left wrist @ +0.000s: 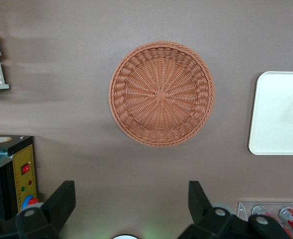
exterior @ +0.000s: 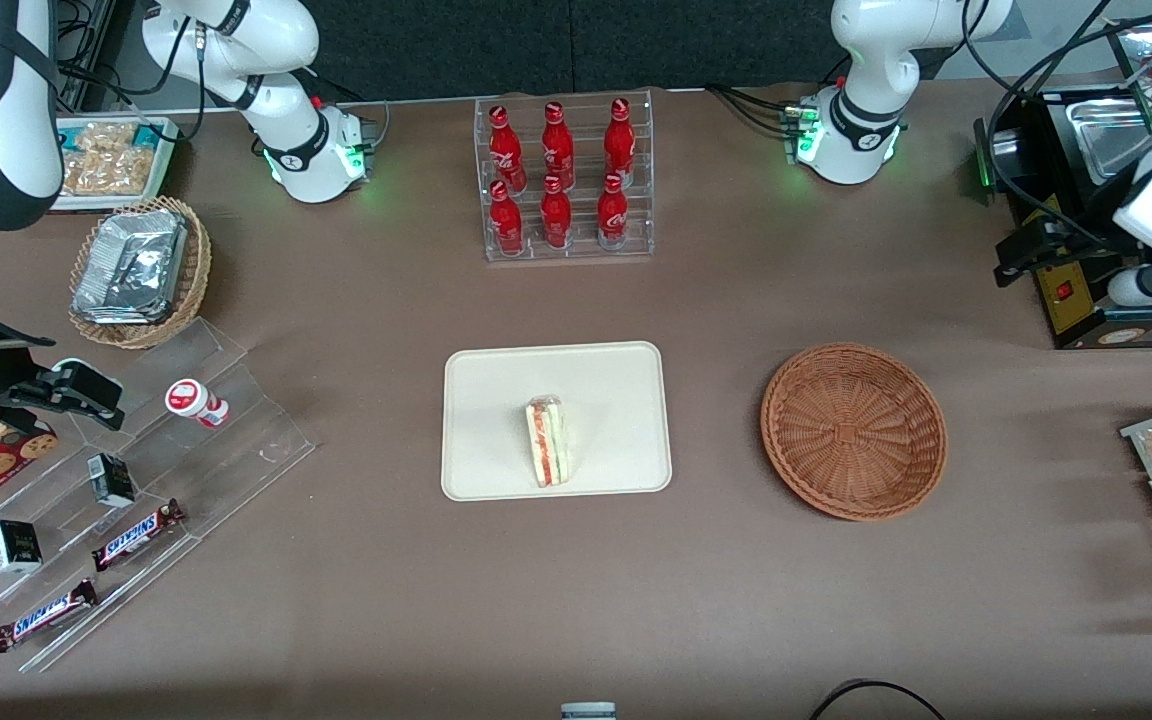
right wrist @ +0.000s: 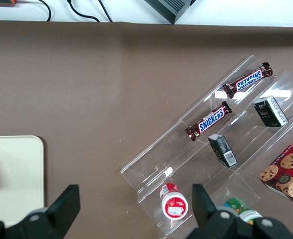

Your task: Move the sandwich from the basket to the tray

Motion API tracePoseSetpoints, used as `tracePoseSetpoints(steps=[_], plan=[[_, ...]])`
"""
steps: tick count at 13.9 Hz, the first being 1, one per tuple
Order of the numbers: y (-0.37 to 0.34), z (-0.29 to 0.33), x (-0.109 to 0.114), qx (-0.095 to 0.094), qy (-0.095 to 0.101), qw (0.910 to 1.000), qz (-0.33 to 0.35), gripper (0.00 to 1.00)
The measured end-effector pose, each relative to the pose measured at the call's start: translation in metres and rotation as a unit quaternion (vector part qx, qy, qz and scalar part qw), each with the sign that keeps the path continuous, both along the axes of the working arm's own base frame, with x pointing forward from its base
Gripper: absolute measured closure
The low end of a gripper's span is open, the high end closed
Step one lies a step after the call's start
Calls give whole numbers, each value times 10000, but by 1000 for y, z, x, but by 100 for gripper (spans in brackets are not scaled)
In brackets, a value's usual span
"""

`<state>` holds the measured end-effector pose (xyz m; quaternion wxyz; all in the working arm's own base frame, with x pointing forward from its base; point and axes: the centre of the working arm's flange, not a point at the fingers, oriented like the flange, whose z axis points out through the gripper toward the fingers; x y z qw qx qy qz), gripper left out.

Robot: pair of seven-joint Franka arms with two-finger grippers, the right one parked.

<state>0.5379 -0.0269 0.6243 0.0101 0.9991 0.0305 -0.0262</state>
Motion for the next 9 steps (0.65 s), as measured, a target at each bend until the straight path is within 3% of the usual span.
tracePoseSetpoints(steps=[9], plan=[[-1, -3, 2, -4, 24, 10000, -13, 0]])
